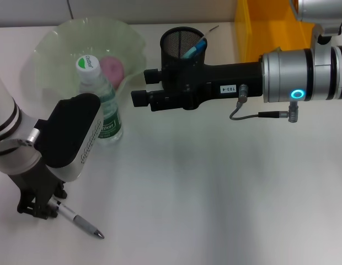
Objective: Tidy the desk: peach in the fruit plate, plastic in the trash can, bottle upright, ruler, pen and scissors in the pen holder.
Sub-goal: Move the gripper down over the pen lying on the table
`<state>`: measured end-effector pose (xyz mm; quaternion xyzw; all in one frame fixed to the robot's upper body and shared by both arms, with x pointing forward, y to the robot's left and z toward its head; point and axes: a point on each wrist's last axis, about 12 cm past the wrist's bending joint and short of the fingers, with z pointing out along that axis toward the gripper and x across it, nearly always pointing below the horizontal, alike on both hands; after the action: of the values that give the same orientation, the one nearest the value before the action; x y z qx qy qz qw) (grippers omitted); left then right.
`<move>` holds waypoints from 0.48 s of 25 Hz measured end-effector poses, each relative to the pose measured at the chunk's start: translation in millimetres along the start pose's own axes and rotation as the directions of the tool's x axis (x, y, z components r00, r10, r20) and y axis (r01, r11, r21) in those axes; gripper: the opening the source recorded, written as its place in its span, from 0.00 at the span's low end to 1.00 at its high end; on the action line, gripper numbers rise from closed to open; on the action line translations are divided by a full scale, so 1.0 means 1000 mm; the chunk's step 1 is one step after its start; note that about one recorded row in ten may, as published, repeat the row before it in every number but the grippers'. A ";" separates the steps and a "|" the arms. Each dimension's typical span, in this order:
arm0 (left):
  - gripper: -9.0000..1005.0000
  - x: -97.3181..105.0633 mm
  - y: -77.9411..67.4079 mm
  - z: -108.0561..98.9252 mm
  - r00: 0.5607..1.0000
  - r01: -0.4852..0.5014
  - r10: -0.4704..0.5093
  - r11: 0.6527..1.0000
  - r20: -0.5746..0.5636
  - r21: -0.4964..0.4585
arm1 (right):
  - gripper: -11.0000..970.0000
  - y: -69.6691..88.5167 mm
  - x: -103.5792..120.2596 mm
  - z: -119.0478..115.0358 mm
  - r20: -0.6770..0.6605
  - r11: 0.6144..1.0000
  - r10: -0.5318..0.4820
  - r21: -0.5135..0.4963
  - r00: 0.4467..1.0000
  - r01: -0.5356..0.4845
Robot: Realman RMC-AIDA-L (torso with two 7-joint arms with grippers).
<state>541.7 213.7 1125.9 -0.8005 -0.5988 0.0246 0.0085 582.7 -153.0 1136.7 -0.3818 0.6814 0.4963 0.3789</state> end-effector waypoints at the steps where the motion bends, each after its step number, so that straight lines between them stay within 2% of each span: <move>1: 0.39 0.000 0.000 0.000 1.000 0.000 0.000 1.000 0.000 -0.002 | 0.81 0.000 0.000 0.000 0.000 1.000 0.000 0.001 1.000 0.000; 12: 0.33 -0.001 0.002 0.000 1.000 0.001 -0.001 1.000 -0.017 -0.006 | 0.81 0.000 -0.003 -0.001 0.000 1.000 -0.007 0.001 1.000 0.007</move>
<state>543.0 211.8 1125.9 -0.8004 -0.5992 0.0159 0.0113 583.8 -153.3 1139.0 -0.3839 0.6803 0.4949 0.3807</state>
